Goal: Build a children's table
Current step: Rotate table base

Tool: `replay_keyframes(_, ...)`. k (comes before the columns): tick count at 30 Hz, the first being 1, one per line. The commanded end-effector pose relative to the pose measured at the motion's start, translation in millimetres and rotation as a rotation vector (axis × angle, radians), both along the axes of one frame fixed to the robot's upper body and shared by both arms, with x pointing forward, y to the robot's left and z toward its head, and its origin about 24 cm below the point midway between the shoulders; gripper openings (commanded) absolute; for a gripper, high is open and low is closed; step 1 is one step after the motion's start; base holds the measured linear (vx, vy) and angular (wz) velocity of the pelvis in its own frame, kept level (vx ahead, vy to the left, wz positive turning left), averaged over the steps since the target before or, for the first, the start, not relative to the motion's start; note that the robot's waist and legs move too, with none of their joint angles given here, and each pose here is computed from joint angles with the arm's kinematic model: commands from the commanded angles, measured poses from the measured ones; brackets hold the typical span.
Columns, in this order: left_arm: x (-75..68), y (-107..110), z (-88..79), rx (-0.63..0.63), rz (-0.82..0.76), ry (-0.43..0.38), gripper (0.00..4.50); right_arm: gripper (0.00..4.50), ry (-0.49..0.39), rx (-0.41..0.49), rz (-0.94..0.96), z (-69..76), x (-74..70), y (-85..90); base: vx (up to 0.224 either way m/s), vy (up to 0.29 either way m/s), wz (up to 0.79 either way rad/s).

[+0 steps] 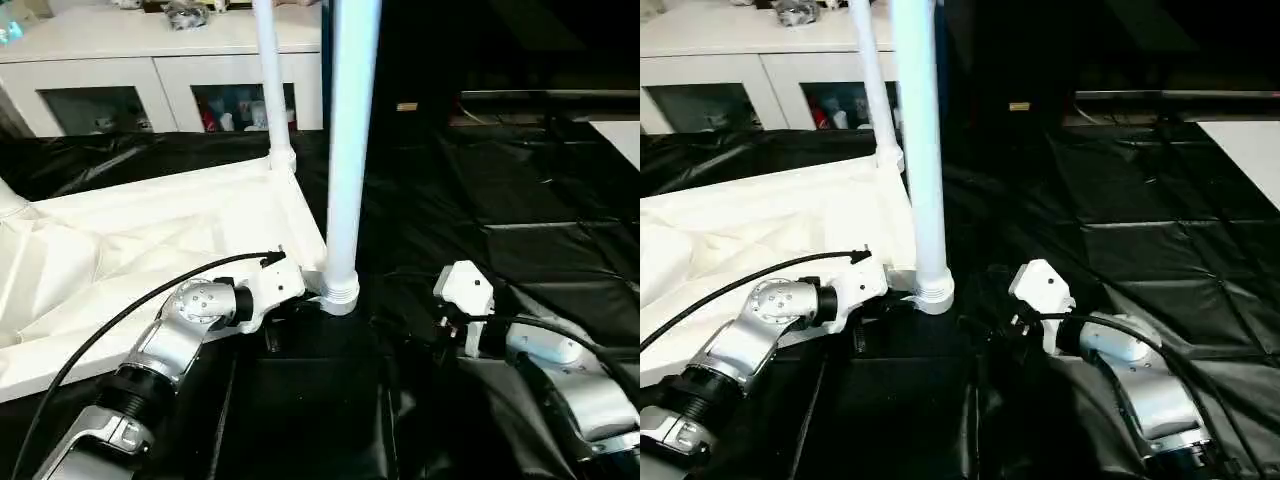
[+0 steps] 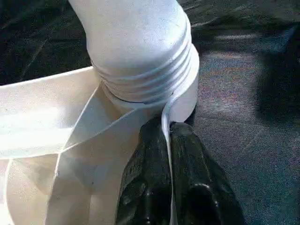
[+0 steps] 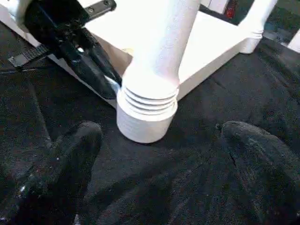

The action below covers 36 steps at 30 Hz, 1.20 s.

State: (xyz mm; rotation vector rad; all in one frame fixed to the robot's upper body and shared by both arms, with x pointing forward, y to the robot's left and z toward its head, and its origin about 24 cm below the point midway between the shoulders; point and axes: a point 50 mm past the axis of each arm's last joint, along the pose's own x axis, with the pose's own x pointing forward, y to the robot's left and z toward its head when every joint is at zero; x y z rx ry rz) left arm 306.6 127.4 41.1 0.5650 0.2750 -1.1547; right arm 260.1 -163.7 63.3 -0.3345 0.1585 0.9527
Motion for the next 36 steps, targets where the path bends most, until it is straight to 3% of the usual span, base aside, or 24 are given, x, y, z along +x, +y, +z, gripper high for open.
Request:
replay_keyframes(1, 0.6, -4, 5.9, -0.063, -0.025, -0.022, 0.03, 4.50, -0.009, 0.001, 0.001, 1.0, -1.2, 1.5, 0.000, 0.000, 0.00)
replay_keyframes(5, 0.6, -2, 12.8, -0.125, -0.003, 0.047, 0.64, 4.50, -0.004, 0.006, 0.017, 0.9, -3.1, 2.6, 0.000, 0.000, 0.00)
replay_keyframes(12, 3.6, 10, 14.9, -0.105, 0.037, 0.060, 1.21, 4.50, -0.008, 0.013, 0.036, 2.3, -3.0, 5.4, 0.000, 0.000, 0.00)
replay_keyframes(25, -2.1, 34, 1.9, 0.031, 0.069, 0.173, 1.21, 4.50, -0.002, 0.009, 0.051, 2.2, -4.5, 6.5, 0.000, 0.000, 0.00)
replay_keyframes(26, -2.3, 35, 1.3, 0.028, 0.072, 0.178, 0.92, 4.50, -0.002, 0.010, 0.052, 2.3, -4.7, 6.5, 0.000, 0.000, 0.00)
replay_keyframes(29, -2.3, 35, 2.1, 0.025, 0.069, 0.176, 0.84, 4.50, 0.000, 0.011, 0.056, 2.4, -4.9, 6.7, 0.000, 0.000, 0.00)
replay_keyframes(36, -7.5, 36, -1.7, 0.041, 0.045, 0.218, 0.13, 4.50, 0.003, 0.009, 0.061, 1.5, -4.6, 6.9, 0.000, 0.000, 0.00)
